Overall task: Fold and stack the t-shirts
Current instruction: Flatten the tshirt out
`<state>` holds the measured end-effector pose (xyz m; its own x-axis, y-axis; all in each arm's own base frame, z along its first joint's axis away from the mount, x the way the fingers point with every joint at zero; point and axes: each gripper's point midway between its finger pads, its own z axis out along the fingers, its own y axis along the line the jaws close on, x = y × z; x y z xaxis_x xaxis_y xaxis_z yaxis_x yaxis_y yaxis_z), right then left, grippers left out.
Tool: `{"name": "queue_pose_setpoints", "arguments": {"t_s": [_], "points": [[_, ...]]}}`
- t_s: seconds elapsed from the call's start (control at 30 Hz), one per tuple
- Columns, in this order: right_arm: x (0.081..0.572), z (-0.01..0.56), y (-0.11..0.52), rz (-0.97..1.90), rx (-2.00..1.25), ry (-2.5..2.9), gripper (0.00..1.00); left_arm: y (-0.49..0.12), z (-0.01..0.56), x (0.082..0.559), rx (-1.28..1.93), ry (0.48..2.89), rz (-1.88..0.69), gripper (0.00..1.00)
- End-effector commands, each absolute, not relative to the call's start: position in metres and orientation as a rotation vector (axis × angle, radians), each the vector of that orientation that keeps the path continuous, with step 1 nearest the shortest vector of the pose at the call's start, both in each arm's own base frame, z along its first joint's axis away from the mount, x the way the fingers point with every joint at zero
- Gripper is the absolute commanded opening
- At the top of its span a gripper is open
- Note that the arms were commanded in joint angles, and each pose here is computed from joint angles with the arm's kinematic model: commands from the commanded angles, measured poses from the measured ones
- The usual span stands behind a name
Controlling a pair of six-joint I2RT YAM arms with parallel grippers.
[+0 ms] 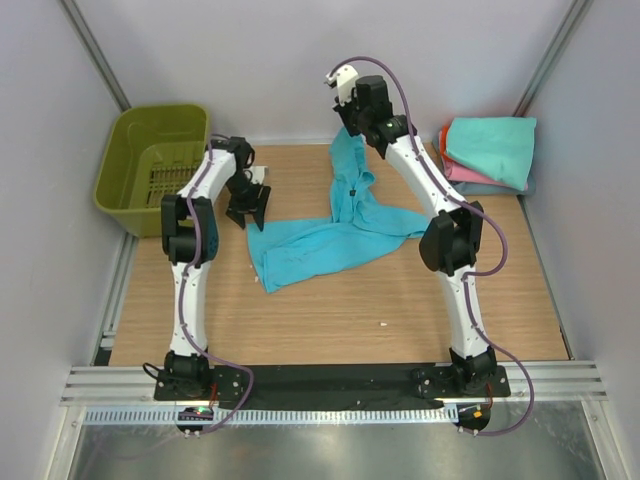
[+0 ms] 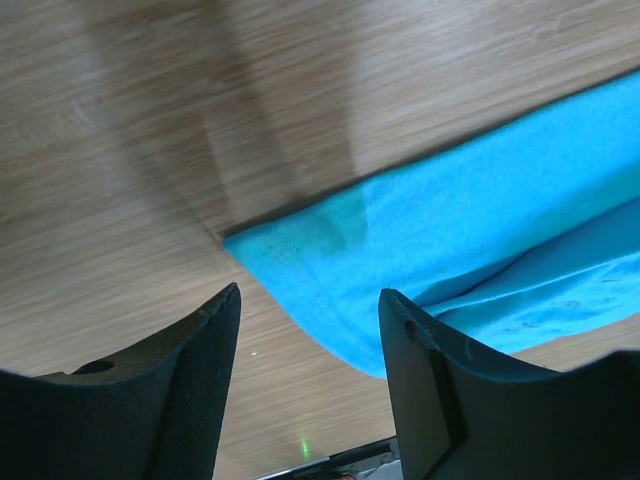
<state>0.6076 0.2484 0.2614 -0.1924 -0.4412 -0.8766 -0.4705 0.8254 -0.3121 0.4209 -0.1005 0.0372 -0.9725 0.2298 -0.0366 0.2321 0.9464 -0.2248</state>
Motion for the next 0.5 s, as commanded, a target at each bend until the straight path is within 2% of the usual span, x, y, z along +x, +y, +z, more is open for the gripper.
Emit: {"name": "queue_pose_setpoints", "arguments": {"t_s": [0.0, 0.37, 0.47], "points": [[0.609, 0.28, 0.246, 0.019, -0.666, 1.778, 0.01, -0.102, 0.04, 0.43, 0.4, 3.061, -0.375, 0.58], [0.613, 0.275, 0.234, 0.001, -0.651, 1.797, 0.01, -0.099, 0.018, 0.441, 0.401, 3.073, -0.344, 0.54], [0.613, 0.274, 0.233, -0.006, -0.649, 1.799, 0.01, -0.098, 0.013, 0.443, 0.41, 3.076, -0.337, 0.49]]}}
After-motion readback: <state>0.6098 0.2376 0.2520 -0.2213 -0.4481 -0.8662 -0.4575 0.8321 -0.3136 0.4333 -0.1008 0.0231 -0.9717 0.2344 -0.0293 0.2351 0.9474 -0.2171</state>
